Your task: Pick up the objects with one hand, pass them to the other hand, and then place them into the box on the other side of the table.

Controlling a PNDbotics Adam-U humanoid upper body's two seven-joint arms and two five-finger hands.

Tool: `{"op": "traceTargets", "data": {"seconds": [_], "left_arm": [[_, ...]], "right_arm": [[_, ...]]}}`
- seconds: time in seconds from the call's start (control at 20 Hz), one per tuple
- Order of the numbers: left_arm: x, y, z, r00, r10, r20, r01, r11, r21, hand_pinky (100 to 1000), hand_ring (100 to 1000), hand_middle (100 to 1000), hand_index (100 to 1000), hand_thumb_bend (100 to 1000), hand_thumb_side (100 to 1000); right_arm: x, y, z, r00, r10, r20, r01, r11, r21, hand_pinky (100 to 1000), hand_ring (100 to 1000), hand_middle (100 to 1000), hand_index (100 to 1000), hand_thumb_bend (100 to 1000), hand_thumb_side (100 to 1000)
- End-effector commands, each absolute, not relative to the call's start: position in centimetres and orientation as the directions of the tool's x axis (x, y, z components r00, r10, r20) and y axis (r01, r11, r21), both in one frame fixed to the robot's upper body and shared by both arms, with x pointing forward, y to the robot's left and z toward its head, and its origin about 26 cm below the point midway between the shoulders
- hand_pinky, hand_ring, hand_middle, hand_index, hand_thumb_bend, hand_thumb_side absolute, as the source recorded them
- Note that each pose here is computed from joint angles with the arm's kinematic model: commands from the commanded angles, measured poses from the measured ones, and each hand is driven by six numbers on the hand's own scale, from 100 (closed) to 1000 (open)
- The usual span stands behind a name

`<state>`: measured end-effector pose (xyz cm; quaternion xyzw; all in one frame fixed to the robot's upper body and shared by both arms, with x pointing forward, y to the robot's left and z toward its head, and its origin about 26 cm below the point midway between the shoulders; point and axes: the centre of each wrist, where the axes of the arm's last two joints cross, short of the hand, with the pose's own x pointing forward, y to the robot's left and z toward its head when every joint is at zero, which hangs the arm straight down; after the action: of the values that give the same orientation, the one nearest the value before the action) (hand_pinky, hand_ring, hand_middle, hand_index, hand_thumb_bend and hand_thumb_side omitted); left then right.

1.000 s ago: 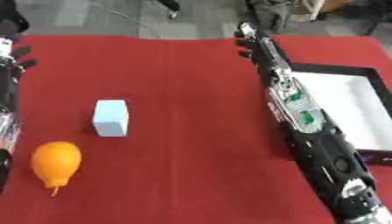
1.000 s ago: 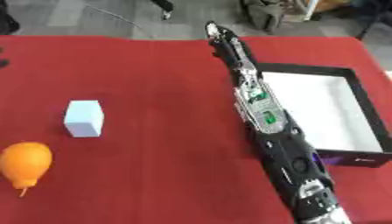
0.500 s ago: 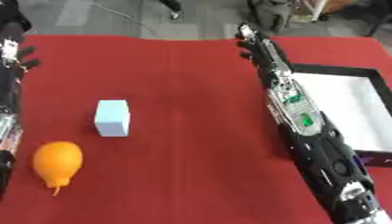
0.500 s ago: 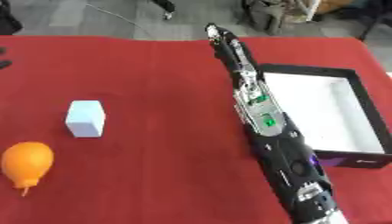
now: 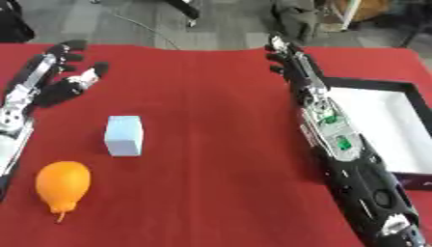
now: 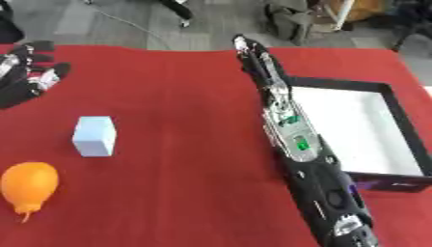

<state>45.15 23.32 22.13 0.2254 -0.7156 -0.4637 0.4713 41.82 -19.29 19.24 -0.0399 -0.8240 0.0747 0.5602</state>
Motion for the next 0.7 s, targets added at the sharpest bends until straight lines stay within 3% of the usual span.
{"op": "traceTargets", "data": {"seconds": [0.05, 0.3, 0.5, 0.7], "left_arm": [[45.6, 22.8, 24.8, -0.43, -0.867, 0.252, 0.155, 0.204, 0.967, 881, 893, 860, 901, 541, 555], [46.9, 21.8, 26.3, -0.398, -0.904, 0.157, 0.298, 0.034, 0.954, 910, 914, 858, 897, 577, 446], [47.5, 21.5, 27.7, -0.388, -0.912, 0.133, 0.344, -0.009, 0.939, 923, 922, 850, 895, 471, 419], [47.8, 21.4, 28.3, -0.391, -0.911, 0.129, 0.369, -0.027, 0.929, 928, 925, 850, 895, 446, 391]], "right_arm": [[41.5, -19.2, 20.5, -0.407, 0.159, 0.9, -0.024, 0.983, -0.184, 885, 876, 813, 873, 100, 831], [41.3, -18.9, 20.3, -0.402, 0.16, 0.901, -0.051, 0.979, -0.197, 891, 878, 816, 877, 100, 833], [41.3, -18.8, 20.4, -0.403, 0.163, 0.9, -0.064, 0.977, -0.205, 892, 877, 816, 878, 100, 833], [41.3, -18.8, 20.5, -0.409, 0.166, 0.897, -0.071, 0.975, -0.213, 892, 877, 815, 877, 100, 834]]}}
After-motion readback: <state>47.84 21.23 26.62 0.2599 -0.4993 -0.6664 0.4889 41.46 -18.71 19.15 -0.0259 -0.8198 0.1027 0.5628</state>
